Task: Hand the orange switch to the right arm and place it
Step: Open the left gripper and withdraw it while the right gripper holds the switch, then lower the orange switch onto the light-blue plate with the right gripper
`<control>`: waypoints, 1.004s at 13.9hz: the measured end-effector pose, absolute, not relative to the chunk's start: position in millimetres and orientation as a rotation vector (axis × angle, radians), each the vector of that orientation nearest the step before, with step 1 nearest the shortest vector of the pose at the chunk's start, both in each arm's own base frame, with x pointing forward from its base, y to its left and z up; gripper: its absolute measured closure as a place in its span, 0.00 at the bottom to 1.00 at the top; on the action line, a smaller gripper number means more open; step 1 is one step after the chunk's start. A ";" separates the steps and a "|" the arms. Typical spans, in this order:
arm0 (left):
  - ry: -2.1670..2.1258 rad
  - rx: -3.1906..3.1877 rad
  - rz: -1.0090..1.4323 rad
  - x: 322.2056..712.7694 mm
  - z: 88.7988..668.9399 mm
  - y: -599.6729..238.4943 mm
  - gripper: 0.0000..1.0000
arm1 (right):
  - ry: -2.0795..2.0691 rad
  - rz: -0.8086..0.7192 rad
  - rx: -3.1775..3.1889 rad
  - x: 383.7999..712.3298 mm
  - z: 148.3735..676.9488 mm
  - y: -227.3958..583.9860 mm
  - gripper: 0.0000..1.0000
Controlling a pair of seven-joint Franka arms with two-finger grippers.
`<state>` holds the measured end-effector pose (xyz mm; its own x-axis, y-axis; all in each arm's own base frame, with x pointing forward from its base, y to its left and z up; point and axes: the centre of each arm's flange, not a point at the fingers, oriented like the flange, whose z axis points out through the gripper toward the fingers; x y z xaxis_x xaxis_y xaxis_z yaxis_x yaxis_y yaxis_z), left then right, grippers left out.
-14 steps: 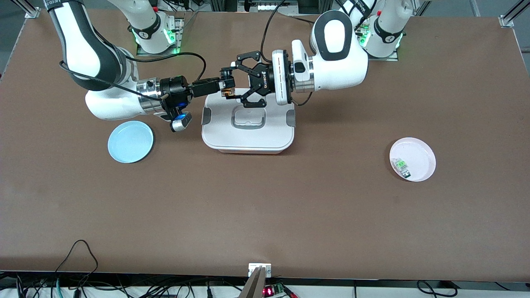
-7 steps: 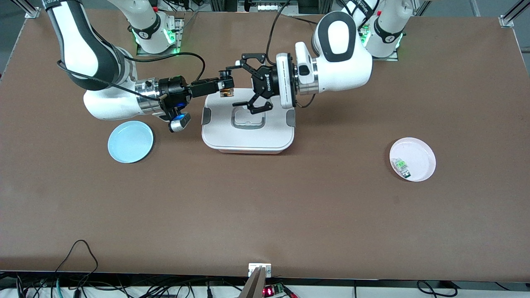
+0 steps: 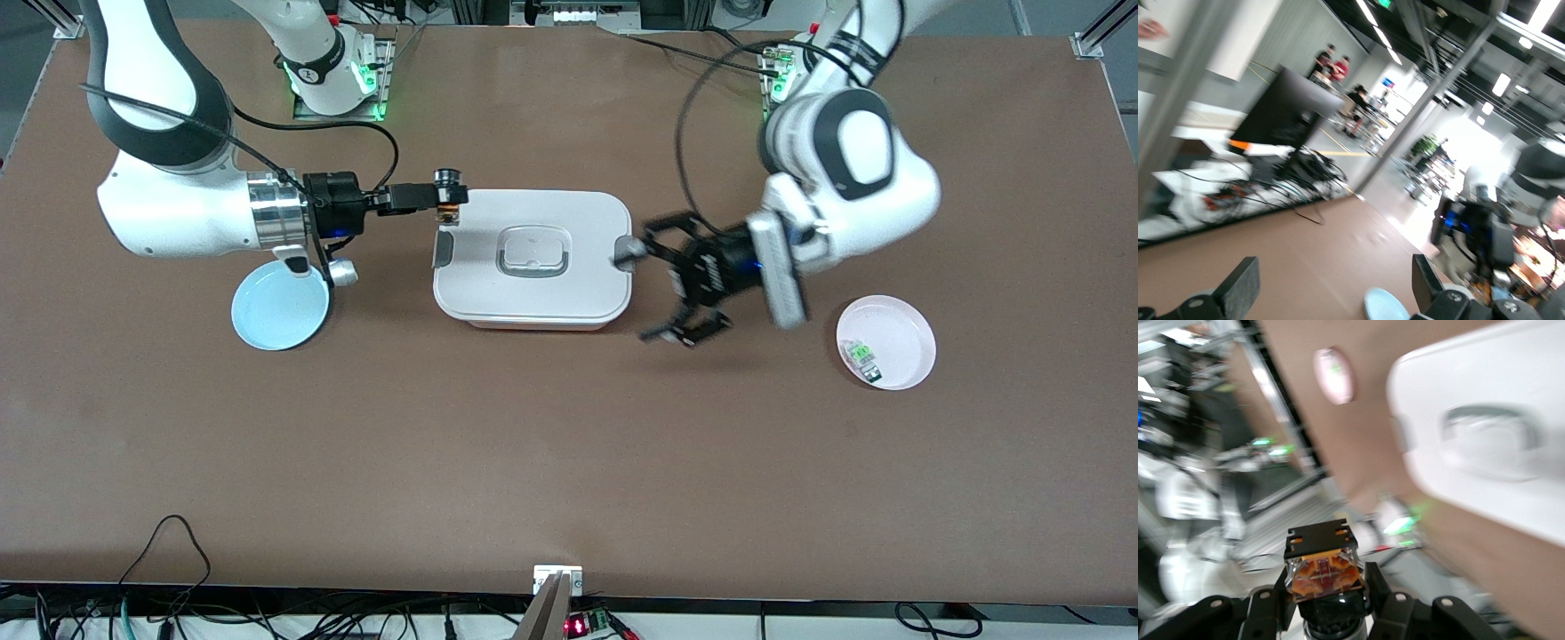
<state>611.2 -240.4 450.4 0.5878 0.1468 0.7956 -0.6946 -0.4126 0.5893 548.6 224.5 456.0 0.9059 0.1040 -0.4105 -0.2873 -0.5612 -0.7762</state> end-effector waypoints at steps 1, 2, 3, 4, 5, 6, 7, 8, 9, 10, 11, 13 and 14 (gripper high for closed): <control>-0.435 1.766 1.014 619.2 449.6 -216.9 0.00 | 0.066 0.488 -2.225 550.3 456.1 216.6 0.55; -0.466 1.773 1.022 623.6 449.3 -198.2 0.00 | -0.003 0.462 -2.341 551.8 455.7 208.8 0.55; -0.534 1.788 1.024 627.0 450.6 -178.7 0.00 | -0.072 0.439 -2.448 553.1 454.4 200.9 0.55; -0.619 1.800 1.017 630.4 453.7 -155.7 0.00 | -0.156 0.418 -2.548 554.0 451.5 192.5 0.55; -0.697 1.810 1.004 633.4 457.2 -127.3 0.00 | -0.251 0.403 -2.631 554.6 447.4 183.9 0.55; -0.759 1.822 0.990 635.1 461.9 -95.0 0.00 | -0.365 0.389 -2.697 555.6 442.9 174.8 0.55; -0.803 1.843 0.972 635.4 466.4 -61.1 0.00 | -0.487 0.379 -2.737 557.3 437.9 164.8 0.55; -0.828 1.882 0.942 633.9 470.5 -29.0 0.00 | -0.603 0.375 -2.749 559.8 431.8 152.7 0.55; -0.842 1.942 0.897 631.5 475.5 -1.5 0.00 | -0.718 0.371 -2.740 563.1 424.7 137.5 0.55; -0.853 2.026 0.841 630.1 483.4 19.1 0.00 | -0.835 0.366 -2.725 567.4 416.7 119.7 0.55; -0.858 2.126 0.777 630.0 496.1 32.7 0.00 | -0.954 0.352 -2.708 572.3 407.5 101.3 0.55; -0.837 2.318 0.664 630.0 528.2 41.3 0.00 | -1.166 0.299 -2.659 578.1 382.9 66.1 0.55; -0.813 2.403 0.617 629.3 540.6 41.4 0.00 | -1.248 0.271 -2.638 578.3 368.2 49.9 0.55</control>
